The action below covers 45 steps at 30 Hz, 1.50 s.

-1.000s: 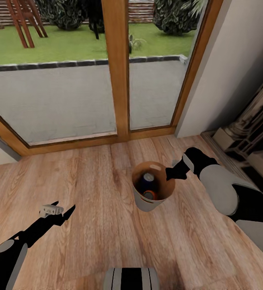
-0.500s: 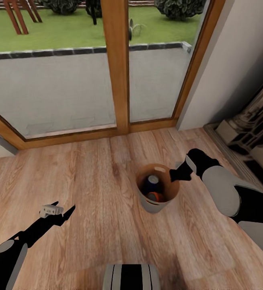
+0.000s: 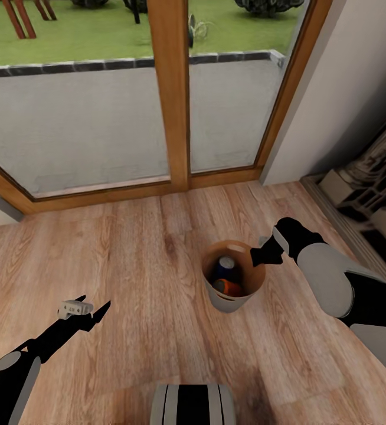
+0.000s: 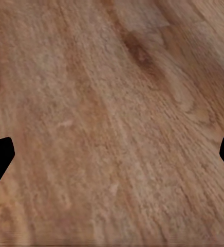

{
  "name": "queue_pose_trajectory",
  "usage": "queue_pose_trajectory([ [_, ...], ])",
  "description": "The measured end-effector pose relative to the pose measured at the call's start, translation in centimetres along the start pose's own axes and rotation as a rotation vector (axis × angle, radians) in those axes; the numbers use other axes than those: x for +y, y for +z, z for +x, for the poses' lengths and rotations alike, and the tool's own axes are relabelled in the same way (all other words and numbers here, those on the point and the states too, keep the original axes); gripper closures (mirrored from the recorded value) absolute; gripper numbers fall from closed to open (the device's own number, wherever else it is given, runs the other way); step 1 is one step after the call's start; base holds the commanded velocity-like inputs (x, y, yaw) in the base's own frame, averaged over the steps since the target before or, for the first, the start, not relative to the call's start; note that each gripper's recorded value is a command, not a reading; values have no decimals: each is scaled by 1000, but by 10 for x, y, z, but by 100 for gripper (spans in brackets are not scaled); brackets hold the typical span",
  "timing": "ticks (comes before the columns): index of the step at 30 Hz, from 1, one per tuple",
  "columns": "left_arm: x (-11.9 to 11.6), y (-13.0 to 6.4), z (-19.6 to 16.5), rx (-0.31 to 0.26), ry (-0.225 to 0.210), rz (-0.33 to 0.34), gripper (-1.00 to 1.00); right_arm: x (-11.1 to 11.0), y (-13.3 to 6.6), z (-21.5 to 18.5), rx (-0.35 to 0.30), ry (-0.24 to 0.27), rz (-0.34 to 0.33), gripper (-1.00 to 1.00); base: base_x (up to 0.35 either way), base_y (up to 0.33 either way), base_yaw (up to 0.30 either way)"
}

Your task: Put the three can of soda from the living room inside the tash can in the kitchen.

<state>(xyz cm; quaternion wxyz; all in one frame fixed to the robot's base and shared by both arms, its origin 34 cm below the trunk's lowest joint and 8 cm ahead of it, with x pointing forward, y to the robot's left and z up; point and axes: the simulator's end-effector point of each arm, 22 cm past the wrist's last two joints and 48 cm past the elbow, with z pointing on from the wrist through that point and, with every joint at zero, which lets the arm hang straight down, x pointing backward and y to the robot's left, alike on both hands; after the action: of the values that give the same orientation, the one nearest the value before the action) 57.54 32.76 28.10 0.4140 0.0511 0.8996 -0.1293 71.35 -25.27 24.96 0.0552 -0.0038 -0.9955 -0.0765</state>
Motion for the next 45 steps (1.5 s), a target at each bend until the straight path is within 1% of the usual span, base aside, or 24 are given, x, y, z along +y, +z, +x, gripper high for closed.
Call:
queue_pose_trajectory([
  [2, 0, 1, 5, 9, -2, 0, -100, -2, 5, 1, 8, 0, 3, 100, 0, 0, 0],
  [5, 1, 3, 11, 20, -5, 0, -100, -1, 12, 3, 17, 10, -8, 100, 0, 0, 0],
  [9, 1, 4, 18, 32, -9, -1, -100, -2, 13, -2, 22, 5, -9, 100, 0, 0, 0],
  [16, 1, 1, 23, 41, -11, -1, -100, -3, 13, 0, 20, 14, -15, 100, 0, 0, 0],
  [28, 0, 1, 23, 39, -12, 1, -100, -3, 13, -1, 20, 16, -17, 100, 0, 0, 0],
  [29, 0, 1, 23, 39, -12, 1, -100, -3, 13, -1, 20, 17, -17, -100, 0, 0, 0],
  [30, 2, 5, 30, 51, -16, 1, -100, -11, 21, -5, 10, 21, -2, -100, 0, 0, 0],
  [31, 3, 10, 37, 65, -19, 1, -100, -21, 23, -18, -25, 22, 20, -100, 0, 0, 0],
  [32, 3, 10, 37, 64, -20, 1, -100, -19, 27, -13, -12, 25, 13, -100, 0, 0, 0],
  [34, 3, 10, 37, 64, -19, 1, -100, -20, 33, -4, 16, 17, 21, -100, 0, 0, 0],
  [35, 3, 10, 37, 64, -19, 1, -100, -23, 37, 4, 39, 4, 39, -100, 0, 0, 0],
  [36, 3, 10, 37, 63, -19, 1, -100, -25, 39, 7, 48, -6, 49, -100, 0, 0, 0],
  [38, 3, 10, 37, 63, -19, 1, -100, -20, 37, 2, 33, 13, 22, -100, 0, 0, 0],
  [45, 3, 10, 37, 64, -19, 1, -100, -20, 37, 3, 35, 12, 24, -100, 0, 0, 0],
])
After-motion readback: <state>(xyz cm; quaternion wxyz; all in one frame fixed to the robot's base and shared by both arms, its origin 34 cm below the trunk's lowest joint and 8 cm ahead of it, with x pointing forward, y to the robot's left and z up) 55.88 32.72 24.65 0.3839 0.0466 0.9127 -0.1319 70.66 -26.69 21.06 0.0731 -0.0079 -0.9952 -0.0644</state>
